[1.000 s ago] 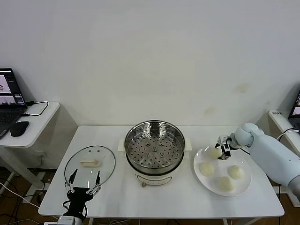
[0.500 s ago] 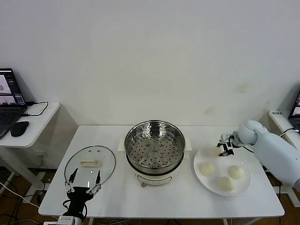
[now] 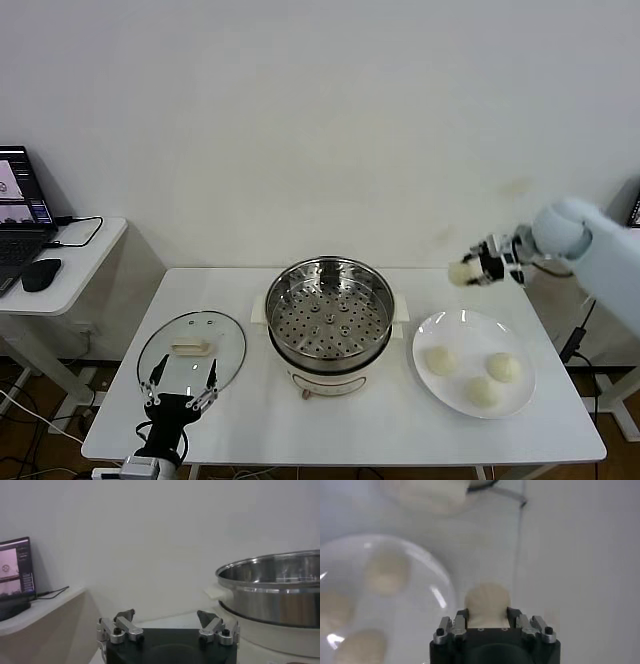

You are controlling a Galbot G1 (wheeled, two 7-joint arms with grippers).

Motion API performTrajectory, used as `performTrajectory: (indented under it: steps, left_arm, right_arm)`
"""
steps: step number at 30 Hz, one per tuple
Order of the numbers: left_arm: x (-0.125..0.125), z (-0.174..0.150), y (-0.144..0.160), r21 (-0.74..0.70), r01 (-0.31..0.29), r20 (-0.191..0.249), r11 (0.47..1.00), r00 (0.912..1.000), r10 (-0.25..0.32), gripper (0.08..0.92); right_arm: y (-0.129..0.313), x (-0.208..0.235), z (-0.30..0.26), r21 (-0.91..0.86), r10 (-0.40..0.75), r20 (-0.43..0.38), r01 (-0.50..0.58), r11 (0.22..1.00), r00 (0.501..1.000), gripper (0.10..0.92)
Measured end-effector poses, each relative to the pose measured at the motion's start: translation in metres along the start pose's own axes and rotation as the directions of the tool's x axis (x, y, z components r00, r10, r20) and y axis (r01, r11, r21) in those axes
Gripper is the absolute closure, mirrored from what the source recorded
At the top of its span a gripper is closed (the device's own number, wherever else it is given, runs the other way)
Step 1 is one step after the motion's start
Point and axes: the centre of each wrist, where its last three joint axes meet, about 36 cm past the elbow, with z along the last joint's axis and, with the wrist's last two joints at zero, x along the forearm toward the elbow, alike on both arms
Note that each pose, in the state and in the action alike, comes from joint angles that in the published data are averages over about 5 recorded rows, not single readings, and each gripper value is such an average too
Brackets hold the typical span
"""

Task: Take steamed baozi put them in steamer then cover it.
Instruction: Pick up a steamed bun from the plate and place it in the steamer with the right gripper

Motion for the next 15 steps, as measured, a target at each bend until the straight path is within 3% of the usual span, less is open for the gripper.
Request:
performTrajectory:
  steps: [8,15]
  left_arm:
    - [-0.002,-0.004,0.004,0.011,0.005,0.010,1.000,0.9999,-0.005,0.177]
    - [-0.002,-0.006,0.006,0.018,0.015,0.015,1.000,0.9998,-0.015,0.177]
  right_arm:
    - [-0.034,-0.009,-0.078,0.165,-0.021,0.126,0.000,0.986,0.992,0.522]
    - [-0.040,-0.043,-0.135,0.337,-0.094,0.183,0.027,0.941,0.979,0.519]
